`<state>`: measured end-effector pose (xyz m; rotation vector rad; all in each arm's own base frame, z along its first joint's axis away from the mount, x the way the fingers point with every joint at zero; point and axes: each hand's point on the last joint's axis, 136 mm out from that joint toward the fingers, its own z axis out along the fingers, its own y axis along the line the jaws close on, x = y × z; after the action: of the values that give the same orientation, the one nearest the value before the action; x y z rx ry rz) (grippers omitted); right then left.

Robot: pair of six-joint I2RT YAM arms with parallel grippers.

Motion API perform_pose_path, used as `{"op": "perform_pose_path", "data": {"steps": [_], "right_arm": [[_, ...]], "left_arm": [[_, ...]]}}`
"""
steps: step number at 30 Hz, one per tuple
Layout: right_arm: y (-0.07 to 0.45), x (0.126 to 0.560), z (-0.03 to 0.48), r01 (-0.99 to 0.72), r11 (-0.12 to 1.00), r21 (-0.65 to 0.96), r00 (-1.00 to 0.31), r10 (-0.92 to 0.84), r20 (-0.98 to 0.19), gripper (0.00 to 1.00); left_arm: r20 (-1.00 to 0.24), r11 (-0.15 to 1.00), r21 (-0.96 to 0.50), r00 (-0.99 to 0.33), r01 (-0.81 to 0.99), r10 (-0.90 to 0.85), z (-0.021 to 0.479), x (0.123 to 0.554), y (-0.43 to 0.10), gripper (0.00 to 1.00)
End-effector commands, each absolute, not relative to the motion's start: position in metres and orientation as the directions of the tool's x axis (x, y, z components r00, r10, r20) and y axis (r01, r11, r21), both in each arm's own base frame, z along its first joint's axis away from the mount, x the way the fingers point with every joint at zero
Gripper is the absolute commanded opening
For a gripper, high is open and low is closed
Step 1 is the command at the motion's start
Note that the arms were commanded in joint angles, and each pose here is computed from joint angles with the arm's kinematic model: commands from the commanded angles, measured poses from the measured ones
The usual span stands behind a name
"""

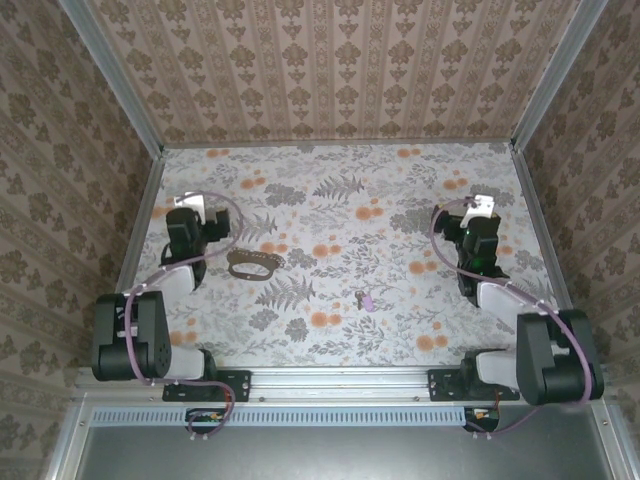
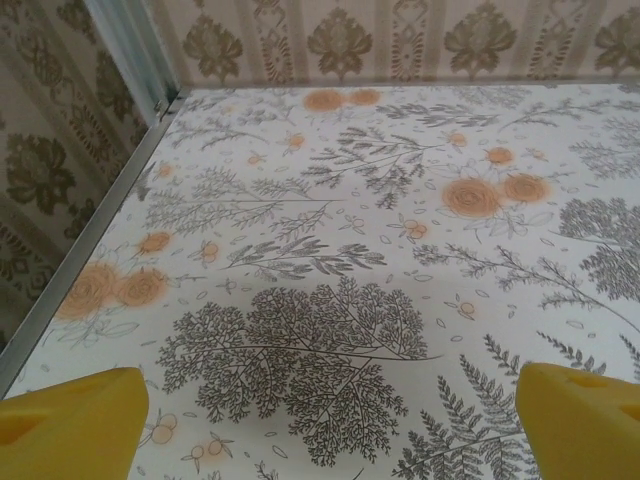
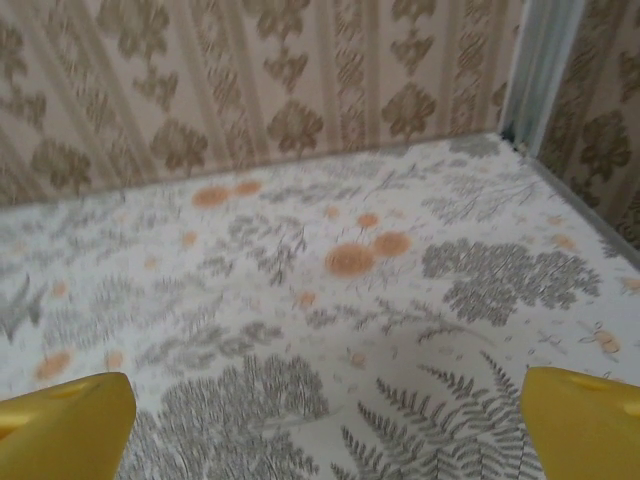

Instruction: Put the keys on the keyring

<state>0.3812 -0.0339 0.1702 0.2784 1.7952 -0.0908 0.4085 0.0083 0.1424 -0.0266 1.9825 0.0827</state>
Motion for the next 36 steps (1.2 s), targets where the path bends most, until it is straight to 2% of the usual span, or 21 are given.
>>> {"op": "perform_pose_path", "data": {"steps": [1, 3, 4, 6, 12, 18, 20, 24, 30, 36], "right_arm": [[-0.044, 0.374, 0.189, 0.327, 0.909, 0.260, -0.170, 0.327, -0.930, 1.00], [-0.045, 0.366, 0.198, 0.338, 0.849, 0.407, -0.089, 0.459, -0.884, 1.00], [-0.043, 0.362, 0.208, 0.301, 0.825, 0.479, -0.032, 0.510, -0.859, 1.00], [-0.026, 0.354, 0.224, 0.159, 0.841, 0.517, 0.001, 0.524, -0.852, 1.00], [0.003, 0.353, 0.217, 0.104, 0.872, 0.478, -0.224, 0.489, -0.843, 1.00], [0.048, 0.350, 0.177, 0.063, 0.873, 0.483, -0.472, 0.453, -0.757, 1.00], [0.073, 0.348, 0.160, 0.036, 0.894, 0.446, -0.571, 0.385, -0.725, 1.00], [0.116, 0.343, 0.134, -0.031, 0.933, 0.358, -0.687, 0.240, -0.686, 1.00], [0.152, 0.340, 0.108, -0.094, 0.969, 0.230, -0.766, 0.077, -0.638, 1.00], [0.156, 0.344, 0.081, -0.066, 0.998, 0.012, -0.812, -0.047, -0.581, 1.00]], "left_arm": [[-0.855, 0.993, -0.003, -0.515, -0.115, -0.062, 0.136, 0.400, 0.004, 0.94], [-0.843, 0.991, -0.035, -0.529, -0.128, -0.098, 0.142, 0.401, -0.006, 0.94], [-0.838, 0.990, -0.051, -0.533, -0.130, -0.113, 0.145, 0.401, -0.011, 0.94], [-0.828, 0.991, -0.077, -0.547, -0.111, -0.125, 0.153, 0.402, -0.029, 0.94], [-0.802, 0.997, -0.076, -0.595, 0.005, -0.058, 0.166, 0.391, -0.090, 0.95], [-0.756, 0.986, -0.165, -0.644, 0.013, -0.118, 0.156, 0.364, -0.121, 0.95], [-0.748, 0.982, -0.189, -0.651, 0.016, -0.133, 0.152, 0.354, -0.129, 0.95], [-0.725, 0.978, -0.206, -0.675, 0.020, -0.139, 0.137, 0.333, -0.139, 0.96], [-0.701, 0.975, -0.222, -0.697, 0.008, -0.154, 0.108, 0.317, -0.142, 0.96], [-0.670, 0.974, -0.226, -0.729, 0.021, -0.140, 0.084, 0.316, -0.149, 0.97]]}}
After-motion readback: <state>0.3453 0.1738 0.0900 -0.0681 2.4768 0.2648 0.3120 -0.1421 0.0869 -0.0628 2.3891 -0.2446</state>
